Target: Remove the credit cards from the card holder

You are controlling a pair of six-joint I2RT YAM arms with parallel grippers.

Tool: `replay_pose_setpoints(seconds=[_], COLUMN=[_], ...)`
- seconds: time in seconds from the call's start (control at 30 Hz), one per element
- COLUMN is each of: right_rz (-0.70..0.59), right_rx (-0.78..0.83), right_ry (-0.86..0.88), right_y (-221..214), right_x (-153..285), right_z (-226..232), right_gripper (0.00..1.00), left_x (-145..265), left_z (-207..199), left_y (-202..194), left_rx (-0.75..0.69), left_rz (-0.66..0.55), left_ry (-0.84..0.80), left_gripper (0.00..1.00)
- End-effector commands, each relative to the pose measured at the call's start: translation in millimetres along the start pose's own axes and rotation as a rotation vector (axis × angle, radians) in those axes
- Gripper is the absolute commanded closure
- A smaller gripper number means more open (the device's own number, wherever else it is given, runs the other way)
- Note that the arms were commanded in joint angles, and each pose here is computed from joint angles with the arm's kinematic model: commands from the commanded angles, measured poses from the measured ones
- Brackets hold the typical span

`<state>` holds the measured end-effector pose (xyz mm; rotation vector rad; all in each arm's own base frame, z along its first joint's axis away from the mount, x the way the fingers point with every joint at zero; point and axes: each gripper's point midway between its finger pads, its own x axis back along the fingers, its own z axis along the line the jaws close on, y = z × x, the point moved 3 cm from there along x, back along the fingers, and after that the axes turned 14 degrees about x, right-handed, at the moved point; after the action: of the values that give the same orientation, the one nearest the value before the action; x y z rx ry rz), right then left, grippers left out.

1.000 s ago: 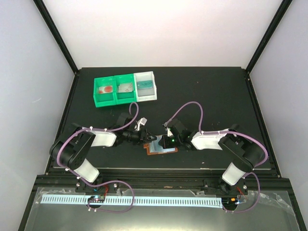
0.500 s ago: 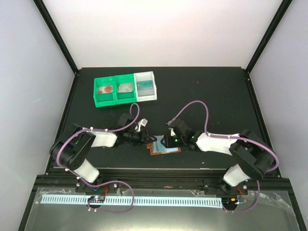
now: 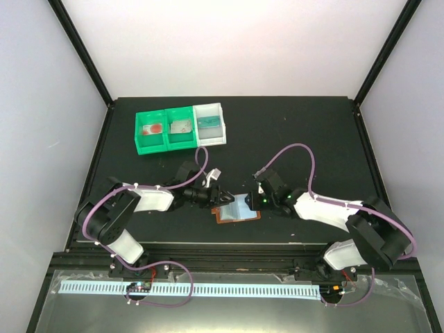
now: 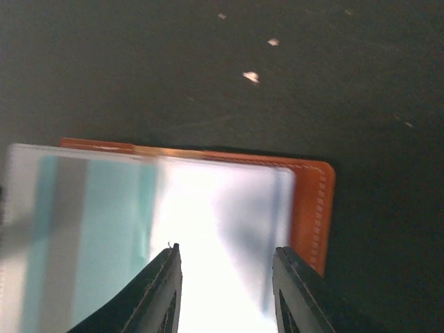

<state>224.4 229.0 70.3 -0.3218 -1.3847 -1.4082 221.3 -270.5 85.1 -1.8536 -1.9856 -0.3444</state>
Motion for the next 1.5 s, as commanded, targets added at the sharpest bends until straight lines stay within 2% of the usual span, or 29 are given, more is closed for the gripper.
replay_pose_setpoints(seconds=[0.0, 0.5, 0.7, 1.0, 1.2, 1.37, 1.47], right_rz=[0.039, 0.068, 0.033, -0.006, -0.045, -0.039, -0.031], right_rx=[-0.001, -0.031, -0.028, -0.022, -0.008, -0.013, -0.022], right_ry=[-0.053, 0.02, 0.041, -0.054, 0.042, 0.105, 0.128], right_y=[-17.3, -36.3, -29.4, -15.7, -2.3, 3.7, 5.5], right_x=[-3.0, -12.7, -5.0, 14.6, 23.6, 21.8, 17.2], right_z=[-18.9, -17.9, -13.1, -21.6, -4.4, 6.8, 10.4], right_gripper=[0.64, 0.67, 0.69, 0.7, 0.69, 0.81, 0.84], left_x=[-6.2, -24.5, -22.0, -12.0, -9.5, -7.0, -6.4], left_z=[-17.7, -22.7, -22.9, -15.1, -1.7, 5.8, 10.9], left_y=[2.8, -1.3, -1.1, 4.7, 7.6, 9.6, 9.7], left_rx=[-0.038, -0.046, -0.06, -0.078, -0.059, -0.047, -0.041], left_rz=[0.007, 0.039, 0.025, -0.023, -0.045, -0.056, -0.057], left_ry=[-0.031, -0.016, 0.0, 0.064, 0.095, 0.104, 0.116], left_gripper=[0.61, 0.6, 0.6, 0.59, 0.59, 0.59, 0.59])
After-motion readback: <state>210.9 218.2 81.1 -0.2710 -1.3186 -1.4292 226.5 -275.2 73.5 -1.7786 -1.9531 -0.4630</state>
